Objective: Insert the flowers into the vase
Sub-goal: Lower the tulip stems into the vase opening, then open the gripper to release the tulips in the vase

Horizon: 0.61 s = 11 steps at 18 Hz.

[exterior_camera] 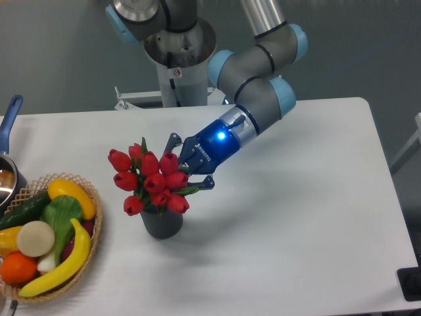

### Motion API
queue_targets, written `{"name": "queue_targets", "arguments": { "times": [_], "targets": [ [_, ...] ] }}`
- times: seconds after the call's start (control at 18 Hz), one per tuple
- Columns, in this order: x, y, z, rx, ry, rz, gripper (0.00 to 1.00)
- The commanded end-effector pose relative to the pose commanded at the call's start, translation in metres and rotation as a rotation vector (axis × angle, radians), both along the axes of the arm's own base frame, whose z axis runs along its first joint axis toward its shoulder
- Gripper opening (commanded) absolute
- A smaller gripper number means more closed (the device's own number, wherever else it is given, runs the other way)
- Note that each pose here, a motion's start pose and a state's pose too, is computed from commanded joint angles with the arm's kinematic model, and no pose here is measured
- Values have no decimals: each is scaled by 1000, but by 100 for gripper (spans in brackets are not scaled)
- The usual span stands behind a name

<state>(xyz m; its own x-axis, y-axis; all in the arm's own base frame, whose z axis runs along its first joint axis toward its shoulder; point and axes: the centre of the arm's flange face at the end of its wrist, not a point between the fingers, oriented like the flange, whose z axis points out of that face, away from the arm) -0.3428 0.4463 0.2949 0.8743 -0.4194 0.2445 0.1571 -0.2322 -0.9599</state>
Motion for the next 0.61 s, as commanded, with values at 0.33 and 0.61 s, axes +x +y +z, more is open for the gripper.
{"name": "queue_targets", "arguments": {
  "times": [0.33,0.61],
  "targets": [
    [-2,-3,-2,-26,19,8,52],
    [-4,-4,0,-24,25,11,98]
  ]
}}
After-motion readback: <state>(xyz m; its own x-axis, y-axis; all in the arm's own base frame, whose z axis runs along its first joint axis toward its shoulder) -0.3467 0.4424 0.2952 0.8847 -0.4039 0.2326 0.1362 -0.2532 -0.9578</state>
